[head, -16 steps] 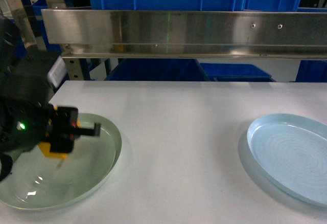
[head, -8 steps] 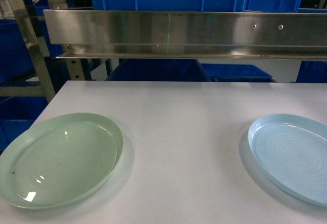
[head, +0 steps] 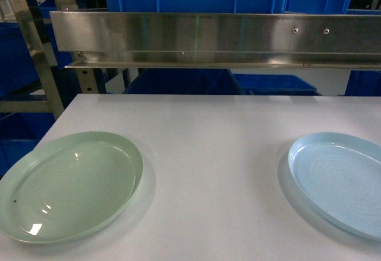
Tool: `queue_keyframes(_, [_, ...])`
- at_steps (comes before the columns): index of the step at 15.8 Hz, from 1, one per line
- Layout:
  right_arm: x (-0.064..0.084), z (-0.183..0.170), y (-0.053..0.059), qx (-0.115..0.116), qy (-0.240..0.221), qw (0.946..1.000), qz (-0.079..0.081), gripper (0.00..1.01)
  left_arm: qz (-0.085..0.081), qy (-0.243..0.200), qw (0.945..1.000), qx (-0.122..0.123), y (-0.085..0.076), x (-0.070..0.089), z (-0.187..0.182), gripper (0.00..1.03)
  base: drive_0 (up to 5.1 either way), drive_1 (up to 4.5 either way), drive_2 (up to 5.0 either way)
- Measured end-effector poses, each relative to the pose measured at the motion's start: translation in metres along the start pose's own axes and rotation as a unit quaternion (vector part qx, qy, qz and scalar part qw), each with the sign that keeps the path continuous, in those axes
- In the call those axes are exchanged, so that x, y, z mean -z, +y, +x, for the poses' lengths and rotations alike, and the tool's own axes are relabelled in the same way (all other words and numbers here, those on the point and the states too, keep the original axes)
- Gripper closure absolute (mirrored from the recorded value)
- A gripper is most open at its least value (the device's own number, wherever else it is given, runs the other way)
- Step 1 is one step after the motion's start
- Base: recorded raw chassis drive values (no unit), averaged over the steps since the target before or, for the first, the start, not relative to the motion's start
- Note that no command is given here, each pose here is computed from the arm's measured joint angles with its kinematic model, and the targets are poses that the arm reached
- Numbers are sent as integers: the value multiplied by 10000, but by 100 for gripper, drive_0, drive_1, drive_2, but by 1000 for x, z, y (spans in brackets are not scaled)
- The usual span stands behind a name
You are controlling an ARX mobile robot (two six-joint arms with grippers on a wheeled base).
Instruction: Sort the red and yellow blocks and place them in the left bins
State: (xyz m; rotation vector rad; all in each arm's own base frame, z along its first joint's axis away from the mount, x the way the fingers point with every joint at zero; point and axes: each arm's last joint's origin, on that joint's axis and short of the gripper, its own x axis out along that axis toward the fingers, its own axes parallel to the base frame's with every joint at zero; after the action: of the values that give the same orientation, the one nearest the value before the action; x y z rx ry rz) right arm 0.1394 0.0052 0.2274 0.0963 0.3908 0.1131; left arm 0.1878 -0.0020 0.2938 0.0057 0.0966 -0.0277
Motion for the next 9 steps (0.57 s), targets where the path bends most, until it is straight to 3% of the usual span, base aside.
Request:
queue_keyframes(5, [0, 0, 0, 0, 0, 10000, 0, 72, -1, 103, 9999, 48, -1, 5, 3, 76, 0, 0, 0])
queue_keyframes(9, [0, 0, 0, 6, 3, 10000, 2, 72, -1, 105, 9999, 56, -1, 5, 3, 76, -480, 170, 327])
